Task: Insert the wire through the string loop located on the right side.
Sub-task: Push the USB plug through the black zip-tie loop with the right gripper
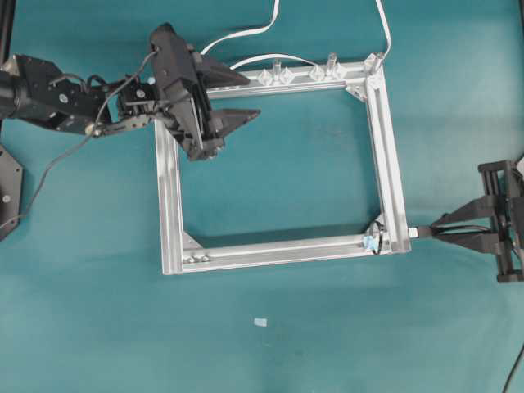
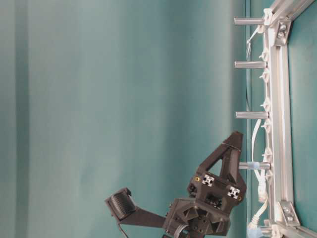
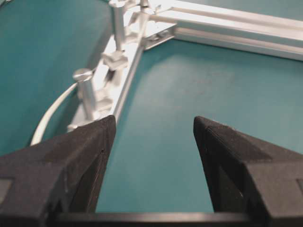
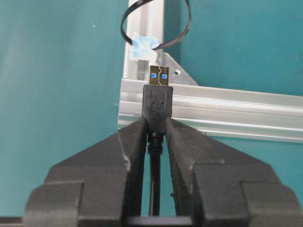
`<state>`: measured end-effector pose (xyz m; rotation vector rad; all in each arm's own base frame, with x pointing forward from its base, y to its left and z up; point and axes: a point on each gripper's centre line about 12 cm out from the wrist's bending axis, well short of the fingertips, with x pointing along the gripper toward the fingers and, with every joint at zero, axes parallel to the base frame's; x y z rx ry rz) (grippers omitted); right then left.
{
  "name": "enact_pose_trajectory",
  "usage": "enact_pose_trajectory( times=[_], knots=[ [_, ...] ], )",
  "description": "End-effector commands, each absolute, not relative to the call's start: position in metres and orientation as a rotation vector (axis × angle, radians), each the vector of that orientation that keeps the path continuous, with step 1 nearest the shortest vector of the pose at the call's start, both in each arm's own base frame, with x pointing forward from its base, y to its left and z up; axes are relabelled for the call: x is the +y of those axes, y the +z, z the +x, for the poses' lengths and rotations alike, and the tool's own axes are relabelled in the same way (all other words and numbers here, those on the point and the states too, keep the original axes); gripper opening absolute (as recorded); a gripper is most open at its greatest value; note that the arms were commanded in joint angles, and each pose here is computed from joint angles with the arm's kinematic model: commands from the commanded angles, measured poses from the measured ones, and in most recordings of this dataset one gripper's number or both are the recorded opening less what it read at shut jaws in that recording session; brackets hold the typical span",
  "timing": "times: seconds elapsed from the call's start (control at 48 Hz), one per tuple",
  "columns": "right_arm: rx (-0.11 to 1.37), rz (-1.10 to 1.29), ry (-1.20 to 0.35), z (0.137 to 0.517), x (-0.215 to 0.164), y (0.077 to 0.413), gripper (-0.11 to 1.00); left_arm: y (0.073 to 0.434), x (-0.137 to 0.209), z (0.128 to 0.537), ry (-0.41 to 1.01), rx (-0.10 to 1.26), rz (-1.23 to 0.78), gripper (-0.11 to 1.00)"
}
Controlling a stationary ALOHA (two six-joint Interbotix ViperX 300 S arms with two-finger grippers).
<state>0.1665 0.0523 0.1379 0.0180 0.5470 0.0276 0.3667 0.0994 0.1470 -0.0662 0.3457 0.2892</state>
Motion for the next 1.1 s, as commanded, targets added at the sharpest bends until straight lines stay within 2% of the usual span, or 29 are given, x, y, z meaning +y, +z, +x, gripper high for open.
enact_pose_trajectory(
  times=[0.0, 1.083],
  knots=[
    [0.533, 0.026, 0.028, 0.173, 0.056, 0.145, 0.2, 0.167, 0.095, 0.372, 0.274, 0.291, -0.059, 0.69],
    [0.604, -0.018, -0.056, 0.222, 0.07, 0.145, 0.2, 0.167, 0.076, 0.377, 0.221, 0.302, -0.046, 0.69]
  ],
)
